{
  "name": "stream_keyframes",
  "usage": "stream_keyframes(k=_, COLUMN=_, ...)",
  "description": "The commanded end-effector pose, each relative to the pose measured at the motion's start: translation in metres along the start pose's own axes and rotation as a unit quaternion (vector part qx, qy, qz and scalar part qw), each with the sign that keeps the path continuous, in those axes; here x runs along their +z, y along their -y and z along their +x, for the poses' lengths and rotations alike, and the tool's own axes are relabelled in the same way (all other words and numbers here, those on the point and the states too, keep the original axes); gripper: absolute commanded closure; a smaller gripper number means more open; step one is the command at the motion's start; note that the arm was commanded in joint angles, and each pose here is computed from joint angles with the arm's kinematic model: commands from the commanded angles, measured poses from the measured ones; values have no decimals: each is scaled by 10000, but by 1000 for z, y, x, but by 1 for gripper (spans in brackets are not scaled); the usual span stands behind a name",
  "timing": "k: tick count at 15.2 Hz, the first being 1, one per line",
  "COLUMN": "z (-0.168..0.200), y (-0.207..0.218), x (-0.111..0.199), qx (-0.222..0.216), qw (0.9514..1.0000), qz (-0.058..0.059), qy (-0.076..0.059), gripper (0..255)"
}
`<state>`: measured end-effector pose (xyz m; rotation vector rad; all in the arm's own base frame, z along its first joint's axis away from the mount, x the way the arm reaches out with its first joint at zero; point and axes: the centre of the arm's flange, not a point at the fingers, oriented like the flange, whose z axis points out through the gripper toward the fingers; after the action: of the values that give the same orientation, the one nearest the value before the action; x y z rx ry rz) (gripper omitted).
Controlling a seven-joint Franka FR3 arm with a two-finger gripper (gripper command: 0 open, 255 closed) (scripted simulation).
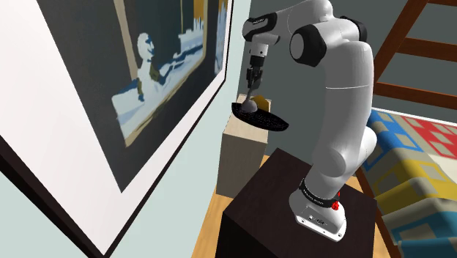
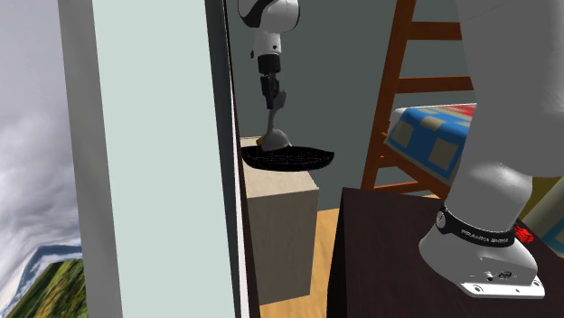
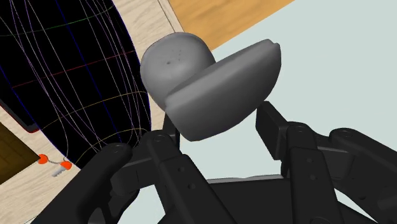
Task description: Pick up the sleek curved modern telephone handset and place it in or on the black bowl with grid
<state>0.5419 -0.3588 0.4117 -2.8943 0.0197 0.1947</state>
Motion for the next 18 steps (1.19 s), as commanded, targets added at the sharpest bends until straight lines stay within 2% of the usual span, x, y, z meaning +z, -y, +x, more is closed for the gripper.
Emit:
stream_keyframes(k=1, z=-5, y=-17, x=-13, qx=0, qw=10000, qz=0, qy=0, gripper=255)
stream_keyframes(k=11, z=-41, y=-124, x=-81, qx=0, qw=10000, qz=0, qy=0, gripper=255)
stream_keyframes(k=18, z=-38, y=-134, x=-51, qx=0, qw=10000, qz=0, qy=0, gripper=255)
